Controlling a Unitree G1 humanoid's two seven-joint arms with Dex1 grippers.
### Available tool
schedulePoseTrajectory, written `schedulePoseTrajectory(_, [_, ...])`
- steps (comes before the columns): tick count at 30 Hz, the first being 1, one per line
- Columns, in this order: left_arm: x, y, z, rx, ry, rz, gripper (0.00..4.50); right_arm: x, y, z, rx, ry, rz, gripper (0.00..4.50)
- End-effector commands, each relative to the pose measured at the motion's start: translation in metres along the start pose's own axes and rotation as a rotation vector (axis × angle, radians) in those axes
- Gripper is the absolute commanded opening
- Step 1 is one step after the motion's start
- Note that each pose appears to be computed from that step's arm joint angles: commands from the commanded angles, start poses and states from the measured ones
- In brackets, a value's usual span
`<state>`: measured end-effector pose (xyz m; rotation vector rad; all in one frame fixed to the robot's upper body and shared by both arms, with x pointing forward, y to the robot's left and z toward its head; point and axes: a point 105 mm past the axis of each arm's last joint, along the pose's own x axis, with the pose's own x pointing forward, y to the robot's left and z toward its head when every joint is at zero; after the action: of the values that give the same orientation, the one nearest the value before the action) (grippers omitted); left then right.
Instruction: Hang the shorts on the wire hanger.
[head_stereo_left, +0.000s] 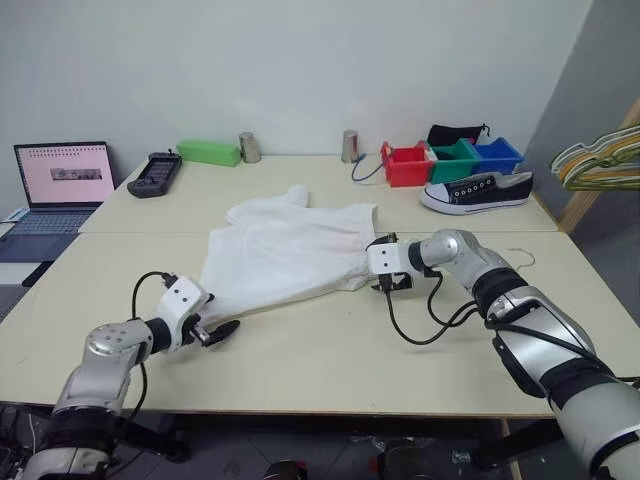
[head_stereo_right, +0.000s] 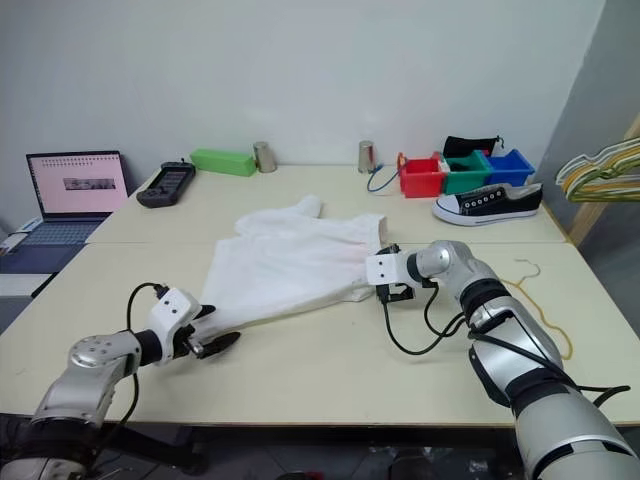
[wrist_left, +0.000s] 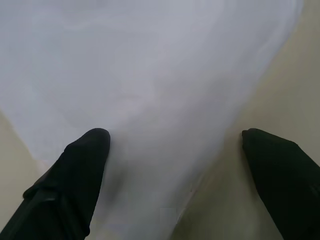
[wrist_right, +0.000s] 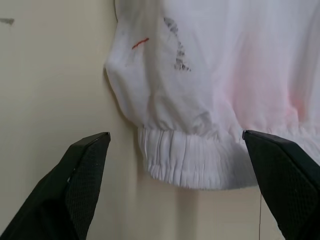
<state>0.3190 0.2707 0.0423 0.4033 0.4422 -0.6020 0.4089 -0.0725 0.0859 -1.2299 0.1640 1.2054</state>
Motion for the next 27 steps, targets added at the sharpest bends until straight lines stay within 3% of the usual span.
schedulePoseTrajectory(1, [0.01,0.001,-0.006,0.02,0.035,-0.02,4.5,-0.005,-0.017,0.008,-0.029,-0.007,-0.04,3.45])
schedulePoseTrajectory(15, [0.004,0.009,0.004,0.069,0.029,-0.064,1.64,-0.007,-0.024,0.008,-0.014,-0.003,-0.096,0.15])
schedulePoseTrajectory(22, [0.005,0.01,0.007,0.078,0.023,-0.065,0.12,-0.007,-0.024,0.008,-0.025,0.0,-0.088,0.0])
schedulePoseTrajectory(27, [0.005,0.009,0.006,0.084,0.029,-0.061,0.02,-0.008,-0.021,0.014,-0.05,-0.039,-0.059,0.0])
